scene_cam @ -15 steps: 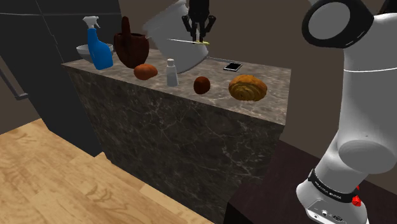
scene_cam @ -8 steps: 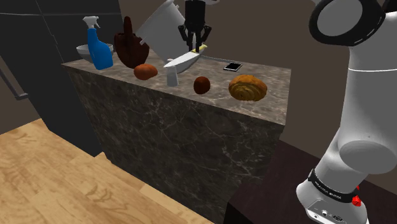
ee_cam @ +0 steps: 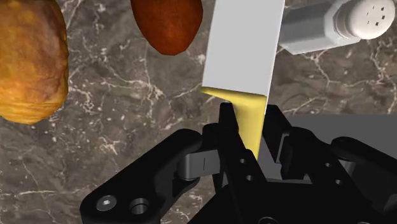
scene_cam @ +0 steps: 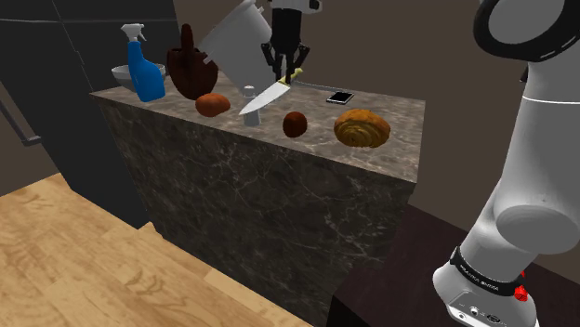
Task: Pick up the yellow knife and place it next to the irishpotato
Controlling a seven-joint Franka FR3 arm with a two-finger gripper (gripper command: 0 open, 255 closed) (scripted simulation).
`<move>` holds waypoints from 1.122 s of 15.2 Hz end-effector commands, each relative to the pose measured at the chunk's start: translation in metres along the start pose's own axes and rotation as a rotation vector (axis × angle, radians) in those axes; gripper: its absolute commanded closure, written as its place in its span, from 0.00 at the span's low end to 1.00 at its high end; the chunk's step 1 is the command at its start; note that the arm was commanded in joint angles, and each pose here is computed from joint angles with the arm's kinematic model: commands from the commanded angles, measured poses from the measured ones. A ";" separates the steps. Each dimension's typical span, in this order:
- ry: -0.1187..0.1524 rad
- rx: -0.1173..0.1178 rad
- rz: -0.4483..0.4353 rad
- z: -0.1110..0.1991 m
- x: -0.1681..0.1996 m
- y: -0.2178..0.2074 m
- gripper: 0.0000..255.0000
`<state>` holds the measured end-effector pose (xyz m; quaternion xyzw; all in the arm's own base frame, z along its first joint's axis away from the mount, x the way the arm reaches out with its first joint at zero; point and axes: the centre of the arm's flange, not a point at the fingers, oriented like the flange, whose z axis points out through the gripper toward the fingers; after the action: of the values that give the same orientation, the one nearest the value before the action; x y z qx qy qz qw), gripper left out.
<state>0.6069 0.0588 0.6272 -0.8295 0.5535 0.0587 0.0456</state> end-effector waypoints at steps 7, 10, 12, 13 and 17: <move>-0.024 -0.072 0.018 0.085 0.025 -0.015 1.00; -0.024 -0.072 0.018 0.096 0.027 -0.014 1.00; -0.024 -0.072 0.018 0.096 0.027 -0.014 1.00; -0.024 -0.072 0.018 0.096 0.027 -0.014 1.00; -0.024 -0.072 0.018 0.096 0.027 -0.014 1.00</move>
<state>0.6058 0.0539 0.5977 -0.8310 0.5517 0.0403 0.0577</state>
